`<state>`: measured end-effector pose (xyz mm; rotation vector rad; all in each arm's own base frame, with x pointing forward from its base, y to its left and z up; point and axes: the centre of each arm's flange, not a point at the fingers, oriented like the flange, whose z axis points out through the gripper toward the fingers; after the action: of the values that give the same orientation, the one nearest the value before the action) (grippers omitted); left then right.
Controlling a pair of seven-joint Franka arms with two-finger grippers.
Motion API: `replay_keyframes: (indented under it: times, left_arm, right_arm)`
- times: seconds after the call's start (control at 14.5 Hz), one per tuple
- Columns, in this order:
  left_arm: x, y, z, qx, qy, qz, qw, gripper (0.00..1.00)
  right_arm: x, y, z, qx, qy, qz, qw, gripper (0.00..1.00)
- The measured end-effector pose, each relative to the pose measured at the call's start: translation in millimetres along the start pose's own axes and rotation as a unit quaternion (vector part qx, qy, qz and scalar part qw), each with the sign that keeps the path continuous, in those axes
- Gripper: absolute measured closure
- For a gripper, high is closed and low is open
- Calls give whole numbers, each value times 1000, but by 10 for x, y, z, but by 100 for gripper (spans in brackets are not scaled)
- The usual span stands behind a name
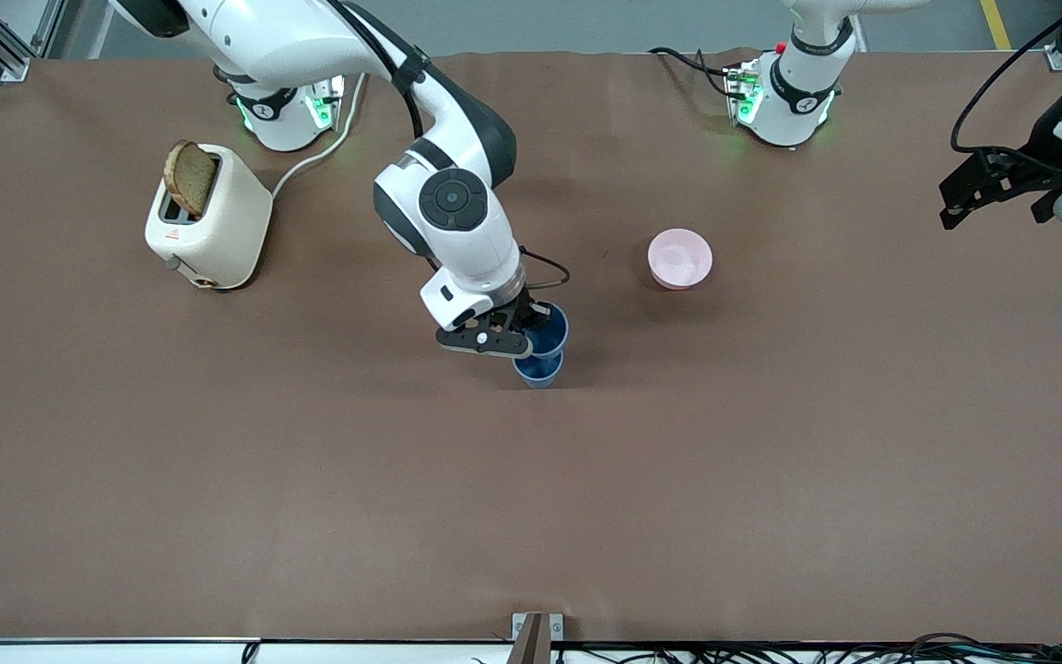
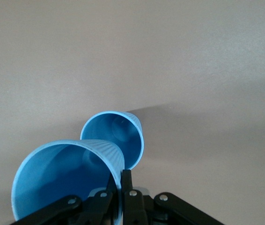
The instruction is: Stack blue cups with both arms
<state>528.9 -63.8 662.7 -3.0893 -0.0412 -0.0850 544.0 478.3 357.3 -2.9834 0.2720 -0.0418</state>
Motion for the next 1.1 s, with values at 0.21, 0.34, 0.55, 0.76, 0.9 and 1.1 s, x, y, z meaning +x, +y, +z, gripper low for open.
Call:
replay_keyframes:
  times: [0.21,0.34,0.55,0.76,0.9,1.1]
  left_arm:
    - [-5,28,17,0,-2,3,1000,0]
    - [-7,43,23,0,-3,4,1000,0]
    - [-13,79,24,0,-3,12,1000,0]
    - [-21,100,35,-7,-6,32,999,0]
    - [-33,99,52,-6,-13,42,999,0]
    - [-37,100,68,-6,-15,45,999,0]
  right_arm:
    - [1,-1,1,0,0,0,1000,95]
    - [7,2,0,-2,3,-2,1000,95]
    - [17,10,1,-8,12,-9,1000,95]
    - [20,15,25,-11,14,-12,1000,95]
    - [24,24,82,-18,16,-16,1000,92]
    - [38,40,145,-21,15,-16,1000,78]
